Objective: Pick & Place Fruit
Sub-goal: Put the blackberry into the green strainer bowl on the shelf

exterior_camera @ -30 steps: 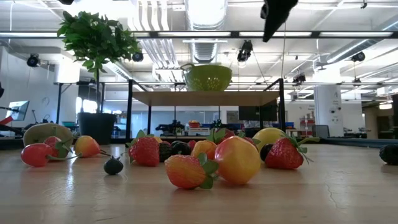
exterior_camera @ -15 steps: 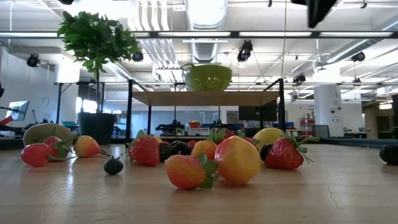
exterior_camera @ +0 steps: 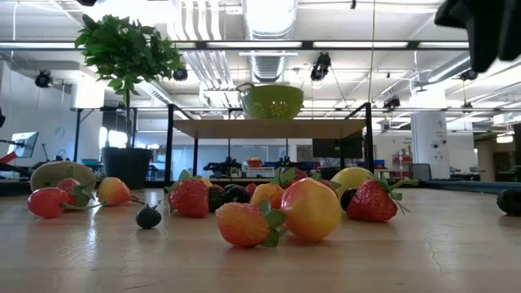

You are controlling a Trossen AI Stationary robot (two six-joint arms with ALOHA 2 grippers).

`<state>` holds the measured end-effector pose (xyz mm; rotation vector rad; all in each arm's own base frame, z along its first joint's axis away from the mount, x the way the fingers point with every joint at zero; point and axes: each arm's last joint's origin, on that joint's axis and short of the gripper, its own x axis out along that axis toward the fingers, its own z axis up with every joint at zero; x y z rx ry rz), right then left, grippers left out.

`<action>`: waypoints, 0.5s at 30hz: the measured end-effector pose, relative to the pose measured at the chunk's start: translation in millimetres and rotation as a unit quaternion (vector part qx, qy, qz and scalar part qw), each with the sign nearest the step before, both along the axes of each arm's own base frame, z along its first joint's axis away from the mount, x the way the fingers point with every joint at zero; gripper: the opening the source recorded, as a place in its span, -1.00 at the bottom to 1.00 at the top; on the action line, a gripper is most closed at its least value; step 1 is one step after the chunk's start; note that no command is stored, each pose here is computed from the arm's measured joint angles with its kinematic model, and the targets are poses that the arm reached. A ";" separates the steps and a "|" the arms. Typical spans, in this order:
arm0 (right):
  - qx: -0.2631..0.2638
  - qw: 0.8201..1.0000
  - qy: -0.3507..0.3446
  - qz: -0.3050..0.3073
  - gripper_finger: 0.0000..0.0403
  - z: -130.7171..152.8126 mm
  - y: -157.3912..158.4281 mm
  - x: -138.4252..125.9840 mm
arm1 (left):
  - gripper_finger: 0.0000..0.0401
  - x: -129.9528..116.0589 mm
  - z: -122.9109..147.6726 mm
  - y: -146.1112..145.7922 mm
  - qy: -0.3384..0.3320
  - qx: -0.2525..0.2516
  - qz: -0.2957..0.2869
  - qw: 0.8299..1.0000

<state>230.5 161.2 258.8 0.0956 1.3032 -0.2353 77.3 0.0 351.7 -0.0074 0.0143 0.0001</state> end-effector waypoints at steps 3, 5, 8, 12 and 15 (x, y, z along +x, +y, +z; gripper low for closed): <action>0.009 1.000 -0.009 0.004 -0.09 -16.9 2.3 -0.5 | -0.69 -0.1 0.0 0.0 0.000 0.000 0.000 1.000; 0.016 1.000 -0.011 0.003 -0.07 -27.5 2.0 -1.1 | -0.69 -0.1 0.1 0.0 0.000 0.000 0.000 1.000; 0.028 1.000 -0.005 -0.002 -0.05 -42.9 0.7 -3.7 | -0.69 0.0 0.0 0.0 0.000 0.000 0.000 1.000; 0.041 0.999 0.003 -0.013 -0.02 -60.2 -1.5 -7.9 | -0.69 0.0 0.0 0.0 0.000 0.000 0.000 1.000; 0.048 0.999 0.002 -0.019 0.00 -69.2 -2.7 -10.0 | -0.69 -0.1 0.0 -0.1 0.000 0.000 0.000 1.000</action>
